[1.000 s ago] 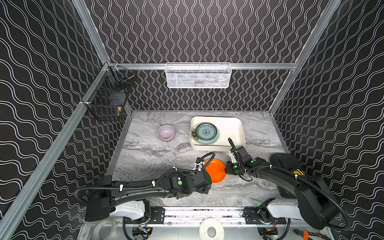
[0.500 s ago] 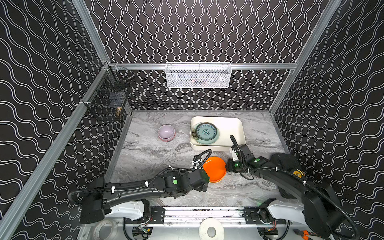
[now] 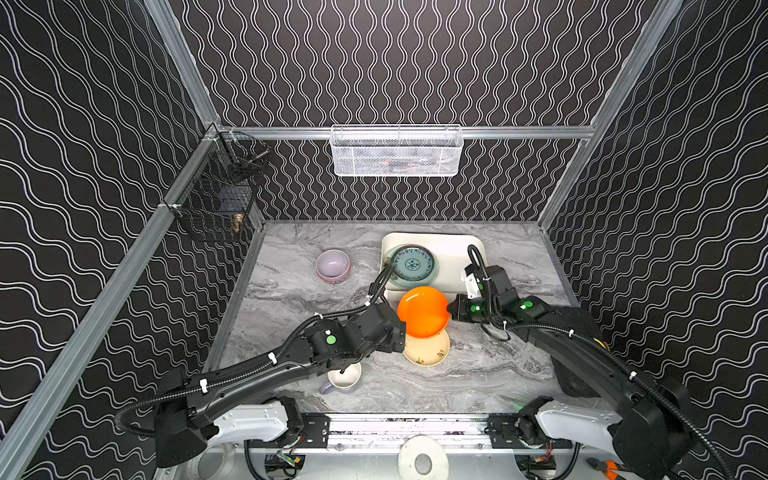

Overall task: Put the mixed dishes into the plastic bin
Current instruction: 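Lift the orange plate with the right gripper and lower it into the bin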

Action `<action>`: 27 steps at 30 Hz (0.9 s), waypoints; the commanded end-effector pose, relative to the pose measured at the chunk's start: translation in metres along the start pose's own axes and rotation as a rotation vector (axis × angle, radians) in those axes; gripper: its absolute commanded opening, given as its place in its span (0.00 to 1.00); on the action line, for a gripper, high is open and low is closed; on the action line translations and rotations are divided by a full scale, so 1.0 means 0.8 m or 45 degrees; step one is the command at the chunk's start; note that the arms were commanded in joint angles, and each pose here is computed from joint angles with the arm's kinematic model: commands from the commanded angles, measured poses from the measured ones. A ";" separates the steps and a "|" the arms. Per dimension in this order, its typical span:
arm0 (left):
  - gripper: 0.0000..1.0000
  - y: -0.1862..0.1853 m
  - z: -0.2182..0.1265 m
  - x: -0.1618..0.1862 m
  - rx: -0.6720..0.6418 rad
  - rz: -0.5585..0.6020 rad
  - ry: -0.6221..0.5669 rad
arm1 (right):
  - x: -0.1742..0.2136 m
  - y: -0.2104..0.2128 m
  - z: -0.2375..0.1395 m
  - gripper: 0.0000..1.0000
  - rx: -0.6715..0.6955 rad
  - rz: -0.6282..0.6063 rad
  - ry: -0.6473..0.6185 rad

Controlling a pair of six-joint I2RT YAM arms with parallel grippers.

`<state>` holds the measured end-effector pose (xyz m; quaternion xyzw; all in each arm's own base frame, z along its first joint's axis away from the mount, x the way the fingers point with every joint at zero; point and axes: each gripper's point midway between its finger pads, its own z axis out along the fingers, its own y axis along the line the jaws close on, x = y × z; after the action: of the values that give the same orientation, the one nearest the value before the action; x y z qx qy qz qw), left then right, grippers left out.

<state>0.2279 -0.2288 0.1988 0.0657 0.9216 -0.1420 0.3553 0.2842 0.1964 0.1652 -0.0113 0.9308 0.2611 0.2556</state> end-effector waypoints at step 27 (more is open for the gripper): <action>0.99 0.070 0.049 -0.085 -0.002 -0.081 0.072 | -0.229 -0.063 0.184 0.00 -0.017 0.164 -0.056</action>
<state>0.3126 -0.1831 0.2070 0.0249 0.9345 -0.1302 0.3304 0.5126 0.2032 0.1187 0.0599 0.9276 0.2670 0.2544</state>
